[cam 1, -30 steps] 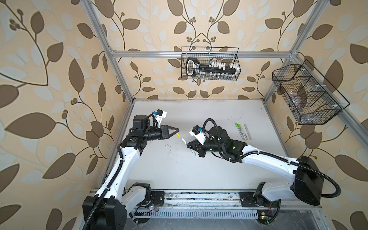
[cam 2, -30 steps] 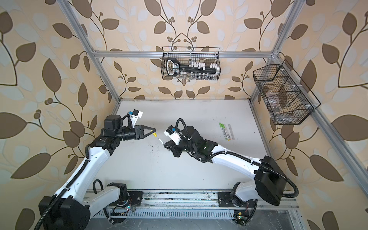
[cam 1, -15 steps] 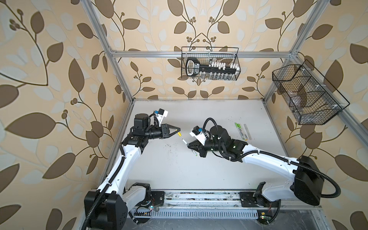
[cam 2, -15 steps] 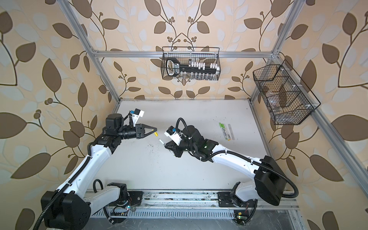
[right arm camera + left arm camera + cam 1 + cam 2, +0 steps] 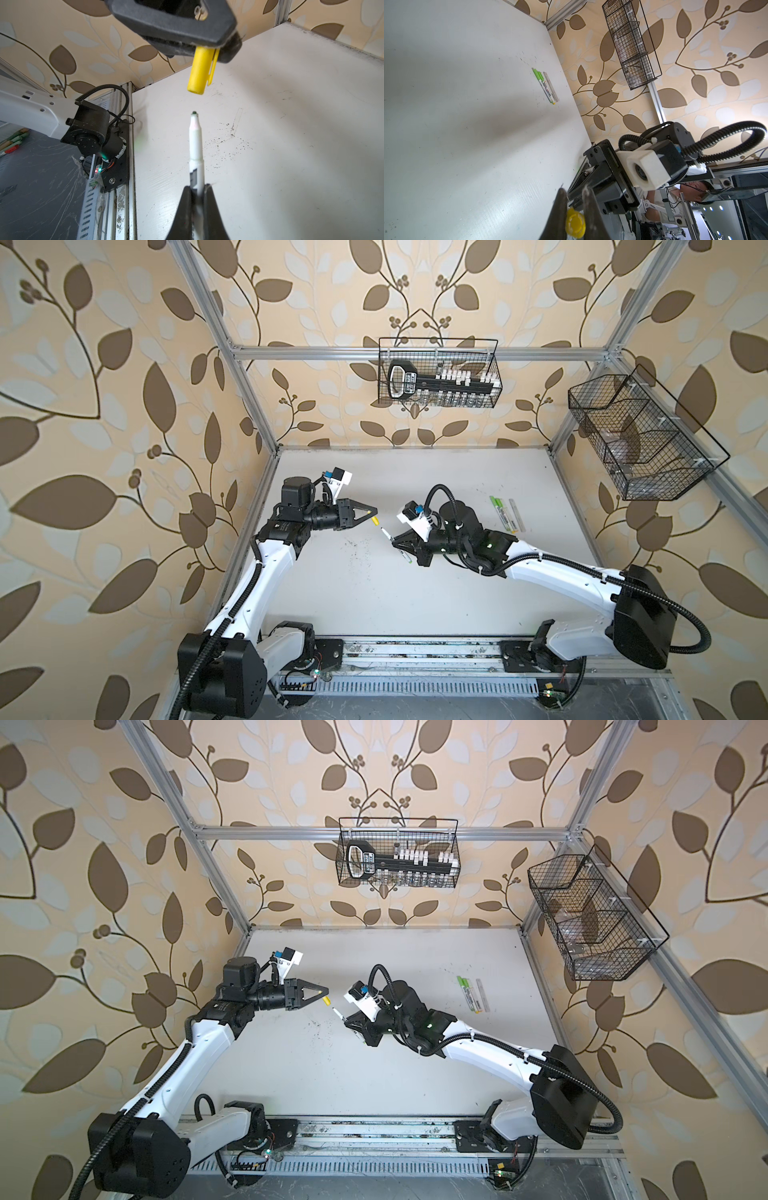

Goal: Insert the pens into the pen caps
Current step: 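Press the yellow cap down onto the white pen tip with the left gripper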

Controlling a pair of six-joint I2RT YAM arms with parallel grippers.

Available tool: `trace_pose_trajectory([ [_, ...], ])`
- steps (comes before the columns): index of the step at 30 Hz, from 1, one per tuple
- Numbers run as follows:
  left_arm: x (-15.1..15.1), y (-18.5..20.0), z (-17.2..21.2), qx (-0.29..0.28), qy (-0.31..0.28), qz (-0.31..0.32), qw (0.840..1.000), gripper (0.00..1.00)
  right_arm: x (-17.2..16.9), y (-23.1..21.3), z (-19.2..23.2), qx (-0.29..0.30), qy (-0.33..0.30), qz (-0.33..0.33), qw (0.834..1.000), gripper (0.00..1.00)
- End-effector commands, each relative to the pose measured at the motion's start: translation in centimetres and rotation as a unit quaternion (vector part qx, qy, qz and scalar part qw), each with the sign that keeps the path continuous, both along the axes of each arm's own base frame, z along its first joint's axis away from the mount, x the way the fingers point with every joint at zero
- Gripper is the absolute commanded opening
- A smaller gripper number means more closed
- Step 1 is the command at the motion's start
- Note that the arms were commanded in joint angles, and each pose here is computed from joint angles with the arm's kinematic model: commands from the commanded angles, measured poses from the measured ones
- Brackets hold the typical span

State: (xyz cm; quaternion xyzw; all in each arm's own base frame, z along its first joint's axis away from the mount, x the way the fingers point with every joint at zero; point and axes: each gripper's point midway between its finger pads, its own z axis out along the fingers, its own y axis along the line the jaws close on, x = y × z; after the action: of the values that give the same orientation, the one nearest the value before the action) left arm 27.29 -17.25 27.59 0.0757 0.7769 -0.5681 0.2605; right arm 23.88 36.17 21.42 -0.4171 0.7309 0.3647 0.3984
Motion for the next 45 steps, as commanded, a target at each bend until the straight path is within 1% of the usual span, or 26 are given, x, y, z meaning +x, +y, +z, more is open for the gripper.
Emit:
trace_pose_trajectory([
  [1,0.0,-0.1,0.5,-0.009,-0.012,-0.013,1.000,0.00,0.2,0.6,2.0,0.026,-0.015,0.010,1.000,0.05],
  [13,-0.5,-0.2,0.5,-0.008,-0.014,-0.014,1.000,0.00,0.7,1.5,1.7,0.025,-0.011,0.014,1.000,0.05],
  [39,-1.2,-1.0,-0.2,0.003,-0.004,-0.034,0.999,0.00,2.0,2.0,2.5,0.030,-0.014,0.007,0.999,0.04],
  [43,-1.2,-1.0,-0.6,0.011,0.001,-0.035,0.999,0.00,2.4,2.0,3.2,0.034,-0.015,0.000,0.999,0.04],
  [45,-1.2,-1.0,-1.2,0.025,0.004,-0.031,0.999,0.00,2.7,2.0,3.3,0.035,-0.011,-0.006,0.999,0.04],
])
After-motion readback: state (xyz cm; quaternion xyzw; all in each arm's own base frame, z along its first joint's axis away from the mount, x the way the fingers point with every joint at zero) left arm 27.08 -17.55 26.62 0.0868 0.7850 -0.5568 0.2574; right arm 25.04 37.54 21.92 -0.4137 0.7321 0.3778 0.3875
